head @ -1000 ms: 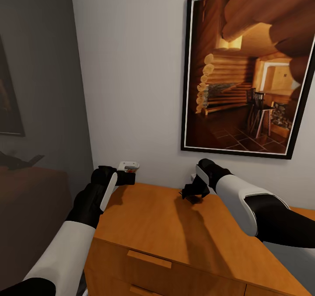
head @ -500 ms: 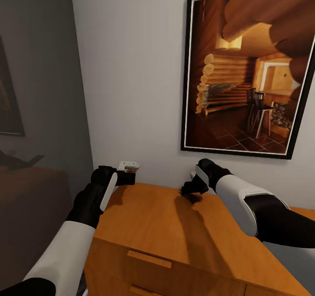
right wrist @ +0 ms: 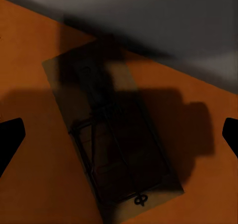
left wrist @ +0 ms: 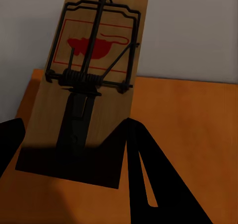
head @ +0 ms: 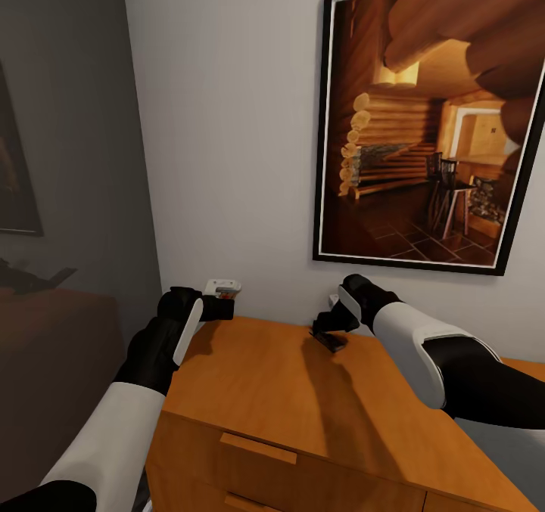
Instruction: Take the four mousetraps from the cabinet in the bathroom and place them on the bathroom floor. Make sure all four end up on the same floor surface, and ensure that at least two of them are either under or directly next to the same bathroom sink.
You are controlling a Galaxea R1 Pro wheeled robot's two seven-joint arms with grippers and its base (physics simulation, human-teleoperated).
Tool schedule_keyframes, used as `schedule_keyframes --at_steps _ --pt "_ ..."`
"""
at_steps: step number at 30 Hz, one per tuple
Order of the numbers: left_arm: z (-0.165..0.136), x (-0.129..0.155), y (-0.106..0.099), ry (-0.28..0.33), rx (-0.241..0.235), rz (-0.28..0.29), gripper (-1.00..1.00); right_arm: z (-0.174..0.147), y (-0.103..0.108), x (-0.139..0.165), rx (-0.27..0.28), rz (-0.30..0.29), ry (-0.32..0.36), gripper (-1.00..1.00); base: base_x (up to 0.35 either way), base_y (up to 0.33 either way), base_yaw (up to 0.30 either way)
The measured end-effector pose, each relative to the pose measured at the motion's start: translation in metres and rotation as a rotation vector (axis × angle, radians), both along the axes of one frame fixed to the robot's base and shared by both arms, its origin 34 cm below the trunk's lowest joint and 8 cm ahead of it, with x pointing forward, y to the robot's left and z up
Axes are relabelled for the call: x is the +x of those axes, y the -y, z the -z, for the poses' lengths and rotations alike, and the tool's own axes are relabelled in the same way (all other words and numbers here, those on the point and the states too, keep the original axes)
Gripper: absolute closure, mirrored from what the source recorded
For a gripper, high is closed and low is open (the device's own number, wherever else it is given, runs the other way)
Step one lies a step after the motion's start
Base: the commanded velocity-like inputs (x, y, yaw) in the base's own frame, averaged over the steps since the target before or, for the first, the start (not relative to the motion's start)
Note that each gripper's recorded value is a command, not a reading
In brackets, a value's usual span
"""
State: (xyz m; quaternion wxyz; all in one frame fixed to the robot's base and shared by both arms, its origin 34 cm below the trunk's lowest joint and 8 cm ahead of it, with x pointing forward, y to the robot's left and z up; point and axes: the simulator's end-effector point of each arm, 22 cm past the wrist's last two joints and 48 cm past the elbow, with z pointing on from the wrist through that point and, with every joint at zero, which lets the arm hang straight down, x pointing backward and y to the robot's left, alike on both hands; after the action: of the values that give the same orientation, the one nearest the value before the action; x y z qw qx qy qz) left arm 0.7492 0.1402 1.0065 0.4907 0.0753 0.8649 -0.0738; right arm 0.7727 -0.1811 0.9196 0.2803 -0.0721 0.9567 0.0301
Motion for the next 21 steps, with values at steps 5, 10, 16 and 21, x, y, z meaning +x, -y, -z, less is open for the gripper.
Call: schedule_keyframes --at_steps 5,10,16,21 --pt "0.0000 0.0000 0.0000 0.000 0.000 0.000 1.00 0.0004 -0.0004 -0.0003 0.001 0.000 -0.001 -1.00 0.000 0.000 0.000" --pt "0.0001 0.0001 -0.0004 0.000 0.001 -0.001 1.00 0.0029 -0.0004 -0.0016 0.002 0.001 -0.008 -1.00 0.000 0.000 0.000" --pt "0.0010 0.0001 -0.0004 -0.002 0.001 -0.001 1.00 0.0045 -0.0005 -0.0026 0.002 0.001 -0.013 -1.00 0.000 0.000 0.000" --pt "0.0012 0.0000 0.0001 -0.003 0.000 0.000 1.00 0.0051 0.0001 -0.0034 0.001 0.001 -0.017 -1.00 0.000 0.000 0.000"
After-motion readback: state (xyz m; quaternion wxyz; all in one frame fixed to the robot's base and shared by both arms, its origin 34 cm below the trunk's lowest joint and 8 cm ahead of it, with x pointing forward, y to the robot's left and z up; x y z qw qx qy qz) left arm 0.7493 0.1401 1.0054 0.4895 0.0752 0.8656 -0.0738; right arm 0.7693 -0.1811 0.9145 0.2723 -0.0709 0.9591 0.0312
